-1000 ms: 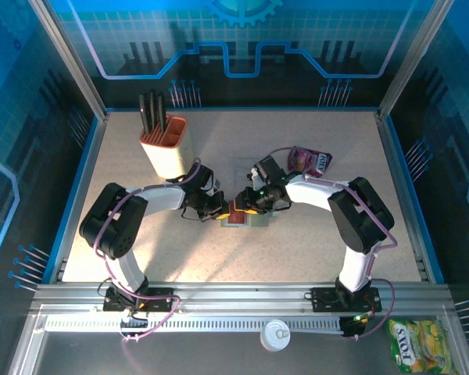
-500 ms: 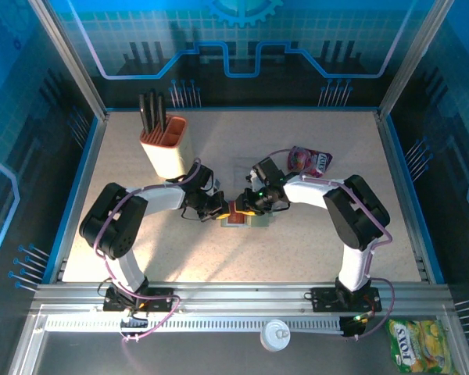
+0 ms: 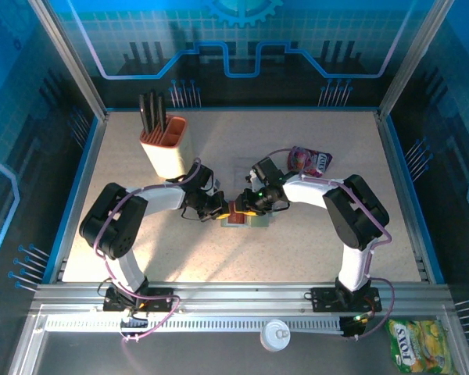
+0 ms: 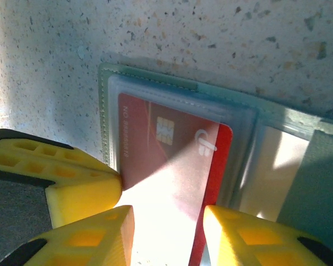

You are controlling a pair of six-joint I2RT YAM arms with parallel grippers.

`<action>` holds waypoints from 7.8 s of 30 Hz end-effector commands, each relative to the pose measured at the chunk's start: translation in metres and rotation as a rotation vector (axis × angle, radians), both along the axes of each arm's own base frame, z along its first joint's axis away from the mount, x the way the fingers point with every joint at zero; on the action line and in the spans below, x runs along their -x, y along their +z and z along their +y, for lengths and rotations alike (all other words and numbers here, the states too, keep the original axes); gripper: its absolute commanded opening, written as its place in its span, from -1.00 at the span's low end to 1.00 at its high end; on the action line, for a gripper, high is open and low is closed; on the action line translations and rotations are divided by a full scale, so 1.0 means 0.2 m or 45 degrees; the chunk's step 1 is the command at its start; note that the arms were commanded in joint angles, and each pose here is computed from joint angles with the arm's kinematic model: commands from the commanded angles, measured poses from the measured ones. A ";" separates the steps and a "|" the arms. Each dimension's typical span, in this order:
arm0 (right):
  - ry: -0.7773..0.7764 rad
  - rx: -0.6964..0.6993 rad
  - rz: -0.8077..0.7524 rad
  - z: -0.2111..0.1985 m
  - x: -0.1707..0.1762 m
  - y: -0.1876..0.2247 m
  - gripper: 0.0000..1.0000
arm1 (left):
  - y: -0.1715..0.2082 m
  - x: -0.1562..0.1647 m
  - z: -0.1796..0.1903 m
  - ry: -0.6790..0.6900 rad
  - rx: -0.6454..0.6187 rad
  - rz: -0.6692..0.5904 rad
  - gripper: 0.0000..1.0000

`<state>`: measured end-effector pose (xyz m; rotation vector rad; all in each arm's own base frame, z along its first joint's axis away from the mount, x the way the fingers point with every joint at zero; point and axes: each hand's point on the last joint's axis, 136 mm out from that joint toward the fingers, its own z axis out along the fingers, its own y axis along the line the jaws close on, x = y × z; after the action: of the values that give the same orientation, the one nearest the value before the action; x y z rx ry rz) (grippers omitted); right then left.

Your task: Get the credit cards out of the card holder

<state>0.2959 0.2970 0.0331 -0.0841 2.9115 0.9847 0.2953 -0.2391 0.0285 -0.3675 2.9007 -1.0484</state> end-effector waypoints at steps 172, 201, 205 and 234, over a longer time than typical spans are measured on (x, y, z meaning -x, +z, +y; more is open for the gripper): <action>-0.112 -0.113 -0.005 -0.15 0.01 0.01 -0.80 | -0.03 0.00 -0.04 -0.080 -0.131 0.041 -1.00; 0.597 0.340 -0.450 -0.33 -0.03 0.36 -0.99 | 0.33 -0.15 -0.05 -0.029 0.037 -0.190 -0.80; 0.836 0.446 -0.525 -0.36 -0.04 0.40 -1.00 | 0.38 -0.14 0.00 -0.039 0.004 -0.240 -0.75; 1.464 0.446 -0.811 -0.17 -0.52 0.48 -1.00 | 0.36 -0.06 0.19 0.131 -0.024 -0.209 -0.75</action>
<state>0.3979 0.2667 0.1314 -1.7780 2.2065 0.2549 0.3056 -0.2059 0.0998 -0.3801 2.7332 -0.9852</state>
